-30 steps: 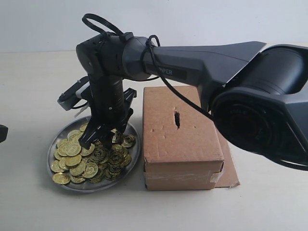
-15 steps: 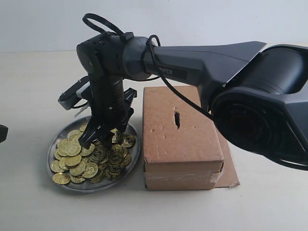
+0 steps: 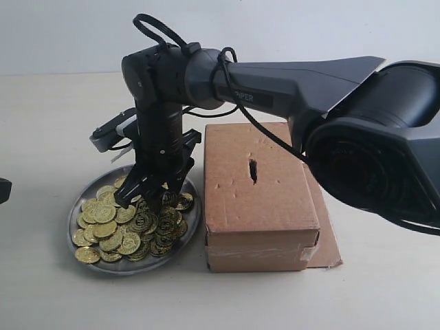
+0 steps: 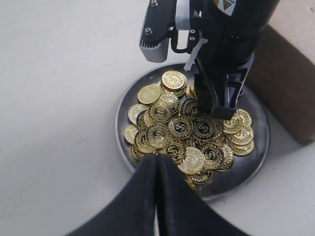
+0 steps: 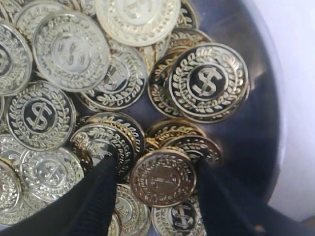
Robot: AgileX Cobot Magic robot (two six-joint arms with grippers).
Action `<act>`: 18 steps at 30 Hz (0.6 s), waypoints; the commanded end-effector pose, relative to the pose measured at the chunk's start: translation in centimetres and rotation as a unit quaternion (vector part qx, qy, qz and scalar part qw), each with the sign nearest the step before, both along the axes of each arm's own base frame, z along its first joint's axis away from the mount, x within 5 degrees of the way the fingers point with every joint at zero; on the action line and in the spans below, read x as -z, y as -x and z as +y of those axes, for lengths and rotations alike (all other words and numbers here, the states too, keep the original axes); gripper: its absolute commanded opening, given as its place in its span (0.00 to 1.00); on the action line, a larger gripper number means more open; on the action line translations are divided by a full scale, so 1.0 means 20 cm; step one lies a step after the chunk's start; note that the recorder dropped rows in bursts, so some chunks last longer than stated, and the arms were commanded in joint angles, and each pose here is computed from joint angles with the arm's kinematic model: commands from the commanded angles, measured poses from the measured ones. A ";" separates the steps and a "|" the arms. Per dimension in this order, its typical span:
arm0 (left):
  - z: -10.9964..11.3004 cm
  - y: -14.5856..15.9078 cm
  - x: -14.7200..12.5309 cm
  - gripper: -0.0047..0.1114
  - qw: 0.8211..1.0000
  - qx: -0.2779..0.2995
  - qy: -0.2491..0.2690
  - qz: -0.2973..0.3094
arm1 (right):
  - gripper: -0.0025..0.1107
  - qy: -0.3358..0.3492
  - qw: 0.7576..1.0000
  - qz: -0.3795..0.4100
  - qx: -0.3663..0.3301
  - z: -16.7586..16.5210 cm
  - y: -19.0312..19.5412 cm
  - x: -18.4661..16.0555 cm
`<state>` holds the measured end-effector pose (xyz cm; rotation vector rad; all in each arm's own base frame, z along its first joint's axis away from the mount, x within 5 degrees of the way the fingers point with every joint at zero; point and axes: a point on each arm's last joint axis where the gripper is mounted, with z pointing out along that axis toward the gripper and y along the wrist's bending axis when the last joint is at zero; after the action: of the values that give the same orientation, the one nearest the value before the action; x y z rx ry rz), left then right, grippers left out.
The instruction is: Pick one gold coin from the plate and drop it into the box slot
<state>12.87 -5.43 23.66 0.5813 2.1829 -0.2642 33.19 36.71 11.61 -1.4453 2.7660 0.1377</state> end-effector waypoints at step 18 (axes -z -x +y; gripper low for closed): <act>-0.01 -0.01 -0.01 0.04 1.000 0.001 0.004 -0.003 | 0.32 -0.002 1.000 0.001 -0.001 0.00 0.00 0.00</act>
<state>12.87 -5.43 23.66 0.5813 2.1829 -0.2642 33.16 36.68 11.60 -1.4496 2.7682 0.1359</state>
